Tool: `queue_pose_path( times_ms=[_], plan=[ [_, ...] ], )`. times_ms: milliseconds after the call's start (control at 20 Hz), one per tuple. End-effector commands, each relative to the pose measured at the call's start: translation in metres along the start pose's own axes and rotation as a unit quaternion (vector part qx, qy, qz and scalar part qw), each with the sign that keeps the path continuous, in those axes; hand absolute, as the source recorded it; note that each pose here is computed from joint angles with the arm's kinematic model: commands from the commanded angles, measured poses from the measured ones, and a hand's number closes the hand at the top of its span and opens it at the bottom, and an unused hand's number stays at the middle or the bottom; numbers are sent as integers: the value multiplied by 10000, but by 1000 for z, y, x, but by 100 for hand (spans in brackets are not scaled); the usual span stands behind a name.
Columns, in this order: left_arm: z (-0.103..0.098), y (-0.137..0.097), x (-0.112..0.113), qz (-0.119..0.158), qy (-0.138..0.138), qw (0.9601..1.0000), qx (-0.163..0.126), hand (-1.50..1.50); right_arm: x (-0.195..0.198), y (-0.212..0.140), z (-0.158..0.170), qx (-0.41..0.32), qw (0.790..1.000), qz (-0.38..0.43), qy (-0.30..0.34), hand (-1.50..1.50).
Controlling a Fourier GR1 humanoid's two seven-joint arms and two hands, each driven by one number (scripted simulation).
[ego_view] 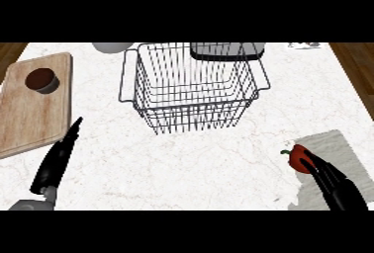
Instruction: Pick the bell pepper from the placemat and place it in the basket
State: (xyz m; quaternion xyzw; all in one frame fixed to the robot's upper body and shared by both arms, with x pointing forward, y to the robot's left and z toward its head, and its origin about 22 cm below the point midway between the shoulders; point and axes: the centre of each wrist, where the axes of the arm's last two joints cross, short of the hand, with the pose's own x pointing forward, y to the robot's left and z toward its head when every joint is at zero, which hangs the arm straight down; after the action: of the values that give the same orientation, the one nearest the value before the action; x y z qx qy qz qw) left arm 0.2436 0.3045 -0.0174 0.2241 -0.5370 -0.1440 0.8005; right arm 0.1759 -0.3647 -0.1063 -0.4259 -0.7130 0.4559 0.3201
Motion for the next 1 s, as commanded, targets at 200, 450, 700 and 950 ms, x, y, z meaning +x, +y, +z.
queue_pose_path(
  times_ms=[200,450,700,950],
  plan=[
    [-6,1,-4,-10,-20,10000,11,0,29,29,-40,-356,9984,-199,-404,150],
    [3,-10,0,21,87,9999,52,0,35,30,-48,-994,9942,230,-329,150],
    [-2,6,4,-63,-49,9999,67,0,34,33,-1,559,9842,-81,1679,150],
    [-2,8,7,-103,-106,9998,95,0,42,30,18,1077,9582,-133,2648,150]
  ],
)
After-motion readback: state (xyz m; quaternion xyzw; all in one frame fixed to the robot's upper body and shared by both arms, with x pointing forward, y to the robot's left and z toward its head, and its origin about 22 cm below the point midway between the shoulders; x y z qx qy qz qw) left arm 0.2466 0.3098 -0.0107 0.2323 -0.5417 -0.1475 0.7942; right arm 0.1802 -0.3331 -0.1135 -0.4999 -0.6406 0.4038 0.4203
